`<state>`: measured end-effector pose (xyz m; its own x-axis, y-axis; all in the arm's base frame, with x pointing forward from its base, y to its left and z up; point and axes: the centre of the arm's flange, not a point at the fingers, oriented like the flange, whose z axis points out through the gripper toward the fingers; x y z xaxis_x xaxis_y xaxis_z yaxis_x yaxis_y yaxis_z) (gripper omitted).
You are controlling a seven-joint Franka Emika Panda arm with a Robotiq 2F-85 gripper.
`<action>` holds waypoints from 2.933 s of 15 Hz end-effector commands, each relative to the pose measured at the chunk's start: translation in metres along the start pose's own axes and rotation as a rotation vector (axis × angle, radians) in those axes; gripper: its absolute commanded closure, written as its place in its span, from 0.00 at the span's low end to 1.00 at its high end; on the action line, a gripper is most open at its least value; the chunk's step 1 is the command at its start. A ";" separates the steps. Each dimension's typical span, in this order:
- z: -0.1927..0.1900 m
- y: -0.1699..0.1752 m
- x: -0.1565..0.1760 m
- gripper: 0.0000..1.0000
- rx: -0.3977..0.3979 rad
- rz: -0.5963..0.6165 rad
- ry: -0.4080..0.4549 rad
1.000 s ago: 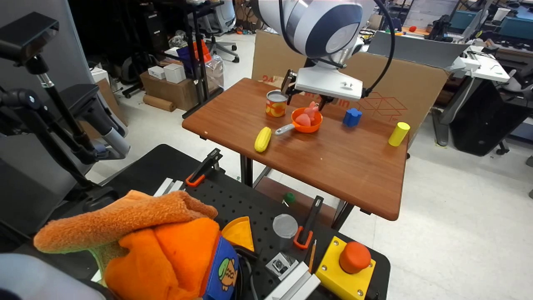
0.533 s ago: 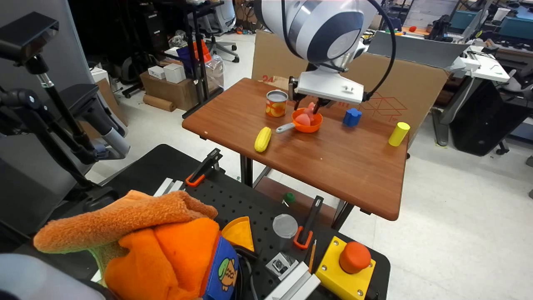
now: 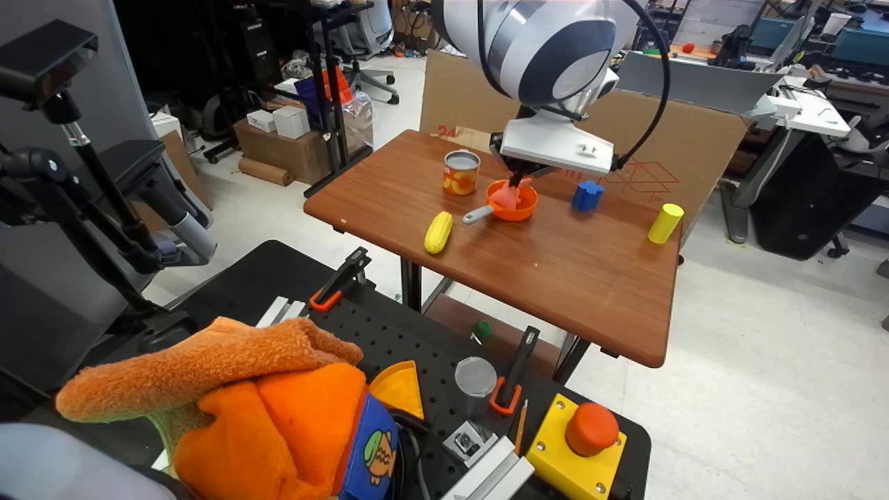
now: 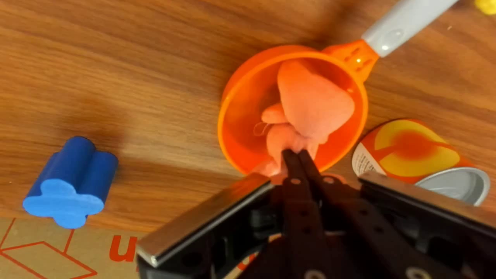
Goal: Take the plush toy out of the orange pan and place it on the right side of the table
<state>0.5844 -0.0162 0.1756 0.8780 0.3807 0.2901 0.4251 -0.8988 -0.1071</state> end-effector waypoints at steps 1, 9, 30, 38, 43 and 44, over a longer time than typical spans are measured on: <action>-0.005 0.003 -0.007 1.00 -0.028 -0.015 0.046; -0.057 -0.039 -0.016 1.00 0.070 -0.005 0.090; -0.178 0.157 -0.033 1.00 -0.185 0.593 -0.061; -0.069 0.177 -0.080 1.00 -0.199 0.620 -0.260; -0.039 0.180 -0.092 0.73 -0.211 0.596 -0.323; -0.044 0.175 -0.093 0.72 -0.200 0.583 -0.338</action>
<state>0.5633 -0.2200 0.1682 0.9831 -0.1773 -0.0462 -0.1771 -0.9842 0.0079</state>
